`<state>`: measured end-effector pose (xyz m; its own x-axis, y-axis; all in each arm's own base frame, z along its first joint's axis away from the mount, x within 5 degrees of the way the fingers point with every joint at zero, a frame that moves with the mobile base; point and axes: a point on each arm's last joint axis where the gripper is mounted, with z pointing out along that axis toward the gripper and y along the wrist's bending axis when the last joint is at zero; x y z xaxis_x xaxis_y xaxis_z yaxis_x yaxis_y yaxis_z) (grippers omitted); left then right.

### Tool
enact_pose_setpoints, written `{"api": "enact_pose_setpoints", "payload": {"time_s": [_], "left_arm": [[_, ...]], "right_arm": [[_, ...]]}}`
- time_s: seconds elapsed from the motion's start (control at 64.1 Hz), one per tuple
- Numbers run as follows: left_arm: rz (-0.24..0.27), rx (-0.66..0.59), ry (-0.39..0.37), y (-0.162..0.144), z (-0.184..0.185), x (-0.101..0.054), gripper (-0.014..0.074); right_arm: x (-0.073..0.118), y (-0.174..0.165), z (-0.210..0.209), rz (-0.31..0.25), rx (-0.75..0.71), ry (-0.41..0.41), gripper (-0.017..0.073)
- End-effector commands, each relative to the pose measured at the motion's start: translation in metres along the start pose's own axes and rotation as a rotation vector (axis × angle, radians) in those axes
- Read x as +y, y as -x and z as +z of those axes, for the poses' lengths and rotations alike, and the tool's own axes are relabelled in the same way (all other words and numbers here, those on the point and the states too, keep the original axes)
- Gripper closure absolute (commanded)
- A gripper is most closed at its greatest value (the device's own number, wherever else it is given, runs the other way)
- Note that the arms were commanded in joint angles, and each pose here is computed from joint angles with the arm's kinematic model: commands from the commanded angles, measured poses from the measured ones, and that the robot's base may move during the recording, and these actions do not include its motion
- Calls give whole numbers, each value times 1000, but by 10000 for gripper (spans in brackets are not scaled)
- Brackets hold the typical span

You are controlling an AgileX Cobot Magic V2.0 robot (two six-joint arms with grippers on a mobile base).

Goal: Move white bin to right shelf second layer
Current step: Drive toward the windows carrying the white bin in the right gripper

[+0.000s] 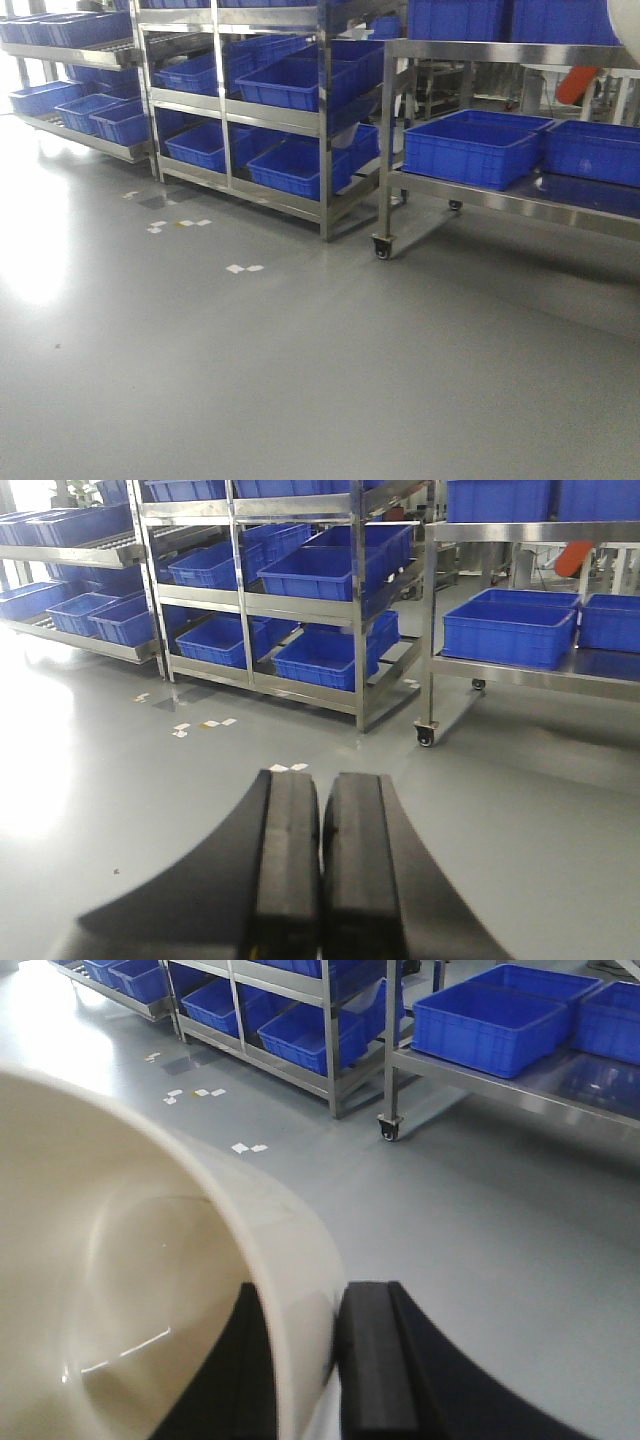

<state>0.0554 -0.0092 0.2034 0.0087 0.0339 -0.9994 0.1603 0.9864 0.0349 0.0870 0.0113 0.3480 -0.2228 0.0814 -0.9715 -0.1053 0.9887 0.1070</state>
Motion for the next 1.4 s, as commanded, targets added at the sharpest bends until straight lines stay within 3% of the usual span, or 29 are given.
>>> {"api": "enact_pose_setpoints", "payload": {"time_s": [0.0, 1.389], "left_arm": [[-9, -61, 4, -4, 0, 0, 509], [-9, -61, 4, -4, 0, 0, 509]], "right_arm": [[2, 18, -4, 1, -130, 14, 503], [2, 18, -4, 1, -130, 14, 503]]}}
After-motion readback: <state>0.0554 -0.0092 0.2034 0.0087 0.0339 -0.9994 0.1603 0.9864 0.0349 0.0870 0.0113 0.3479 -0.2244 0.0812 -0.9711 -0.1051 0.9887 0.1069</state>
